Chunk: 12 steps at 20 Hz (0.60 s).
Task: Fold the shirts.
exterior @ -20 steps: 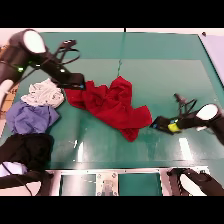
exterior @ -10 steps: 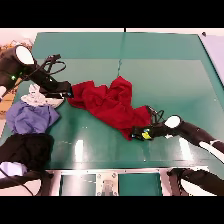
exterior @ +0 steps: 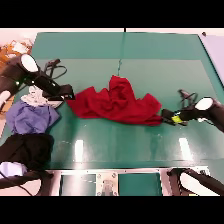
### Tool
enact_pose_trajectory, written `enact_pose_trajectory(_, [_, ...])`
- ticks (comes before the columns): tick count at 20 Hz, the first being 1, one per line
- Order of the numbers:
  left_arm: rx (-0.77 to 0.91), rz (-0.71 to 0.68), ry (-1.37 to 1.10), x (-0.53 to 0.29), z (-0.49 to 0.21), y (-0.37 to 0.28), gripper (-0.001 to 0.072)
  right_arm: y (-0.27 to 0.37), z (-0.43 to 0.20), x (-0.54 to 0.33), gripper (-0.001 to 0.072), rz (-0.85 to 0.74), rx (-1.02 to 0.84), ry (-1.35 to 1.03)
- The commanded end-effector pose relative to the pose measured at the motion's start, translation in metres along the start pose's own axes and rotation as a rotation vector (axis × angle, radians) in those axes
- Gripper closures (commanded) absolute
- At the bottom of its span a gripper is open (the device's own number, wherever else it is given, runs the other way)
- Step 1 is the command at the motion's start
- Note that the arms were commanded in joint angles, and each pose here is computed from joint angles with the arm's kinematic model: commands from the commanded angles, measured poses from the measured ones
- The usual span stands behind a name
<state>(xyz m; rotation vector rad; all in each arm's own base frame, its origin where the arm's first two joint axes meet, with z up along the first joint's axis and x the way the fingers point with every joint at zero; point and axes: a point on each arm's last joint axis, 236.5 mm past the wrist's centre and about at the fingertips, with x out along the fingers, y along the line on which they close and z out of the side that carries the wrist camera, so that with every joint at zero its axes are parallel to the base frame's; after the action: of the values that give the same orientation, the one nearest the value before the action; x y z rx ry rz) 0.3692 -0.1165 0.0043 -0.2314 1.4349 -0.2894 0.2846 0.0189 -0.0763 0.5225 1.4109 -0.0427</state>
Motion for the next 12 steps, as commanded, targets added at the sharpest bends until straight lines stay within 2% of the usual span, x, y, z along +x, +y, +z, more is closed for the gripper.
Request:
enact_pose_trajectory(1, [-0.120,-0.092,0.006,0.045,-0.017,-0.007,0.0085,-0.042,0.019,-0.021,0.0700,-0.045,0.111,-0.060])
enact_pose_trajectory(7, [-0.292,-0.349,0.105,0.106,-0.084,-0.040,0.0104,-0.039,0.028,-0.022,0.0700,-0.033,0.118,-0.100])
enact_pose_trajectory(10, [-0.268,-0.305,0.045,0.129,-0.085,-0.051,0.0105,-0.036,0.030,-0.022,0.0700,-0.020,0.125,-0.107])
enact_pose_trajectory(11, [-0.261,-0.291,-0.007,0.133,-0.076,-0.055,0.0152,-0.035,0.030,-0.022,0.0700,-0.017,0.125,-0.108])
enact_pose_trajectory(12, [-0.257,-0.281,-0.063,0.134,-0.064,-0.057,0.0356,-0.035,0.030,-0.022,0.0700,-0.017,0.124,-0.107])
